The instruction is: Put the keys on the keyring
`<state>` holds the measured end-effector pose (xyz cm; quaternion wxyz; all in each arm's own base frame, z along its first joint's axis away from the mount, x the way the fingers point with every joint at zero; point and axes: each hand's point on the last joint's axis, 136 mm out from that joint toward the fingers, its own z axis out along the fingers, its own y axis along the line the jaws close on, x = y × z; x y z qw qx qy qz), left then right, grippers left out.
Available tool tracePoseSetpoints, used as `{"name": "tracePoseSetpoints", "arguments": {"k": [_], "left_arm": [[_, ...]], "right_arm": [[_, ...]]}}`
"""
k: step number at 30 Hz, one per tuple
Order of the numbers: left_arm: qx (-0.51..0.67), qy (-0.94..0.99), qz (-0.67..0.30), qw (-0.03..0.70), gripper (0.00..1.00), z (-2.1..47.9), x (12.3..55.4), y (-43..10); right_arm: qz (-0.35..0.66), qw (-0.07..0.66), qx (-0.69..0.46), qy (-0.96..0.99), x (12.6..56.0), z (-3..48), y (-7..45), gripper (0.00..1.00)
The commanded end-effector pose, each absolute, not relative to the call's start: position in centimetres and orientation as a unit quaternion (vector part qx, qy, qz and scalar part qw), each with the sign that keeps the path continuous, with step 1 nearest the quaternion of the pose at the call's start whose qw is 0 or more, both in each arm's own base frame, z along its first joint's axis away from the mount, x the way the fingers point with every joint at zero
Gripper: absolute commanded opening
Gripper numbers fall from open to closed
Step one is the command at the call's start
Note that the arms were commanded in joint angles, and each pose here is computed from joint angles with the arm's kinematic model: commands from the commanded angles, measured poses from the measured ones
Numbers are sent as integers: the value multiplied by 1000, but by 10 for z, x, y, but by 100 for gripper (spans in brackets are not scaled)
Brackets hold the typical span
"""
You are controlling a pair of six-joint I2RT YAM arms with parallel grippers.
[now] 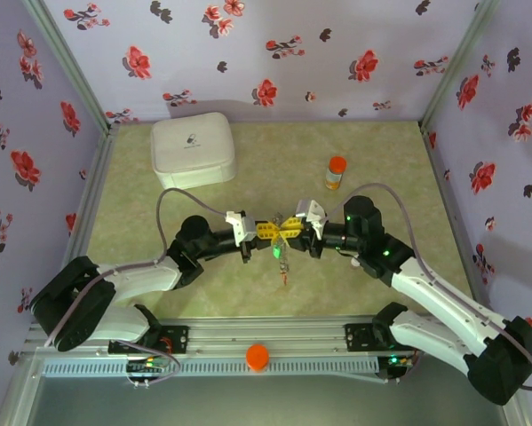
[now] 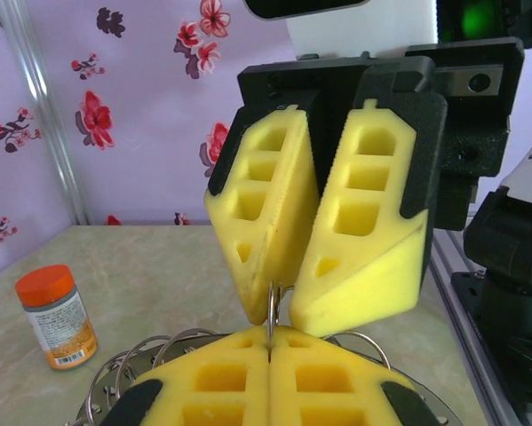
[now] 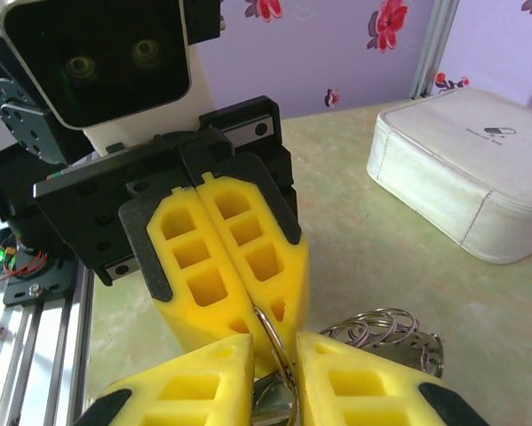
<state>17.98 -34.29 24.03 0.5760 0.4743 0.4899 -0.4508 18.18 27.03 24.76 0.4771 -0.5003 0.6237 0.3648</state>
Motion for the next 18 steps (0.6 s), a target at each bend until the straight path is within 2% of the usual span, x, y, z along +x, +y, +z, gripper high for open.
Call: {"name": "tracePoseSetpoints", "arguments": {"k": [1,4,5,6,7,11,13,15,18], "left_arm": [[475,444,-469,598,0,267,168,-343],[478,445,-465,598,0,264,168,-343],[477,449,-461,598,0,262,169,-342],[475,457,-455,599,7,258,172,-342],[473,465,-447,600,18,254,175,-341],[500,519,-404,564,34,222,183,-340],[523,547,-385,529,34,205,184,-339],[538,569,-375,496,28,192,182,-339],[541,571,-375,491,23,194,180,-339]], "right_arm": [[374,440,-533,619,169,245,272,13],[372,416,-554,617,163,241,274,1],[369,410,-560,618,162,237,274,0],[364,406,-564,619,163,235,274,0],[360,407,-568,618,163,235,274,0],[329,410,-583,619,167,237,273,0],[306,401,-600,620,166,236,273,0],[286,380,-619,625,162,231,273,0],[252,355,-637,636,160,224,275,0]]}}
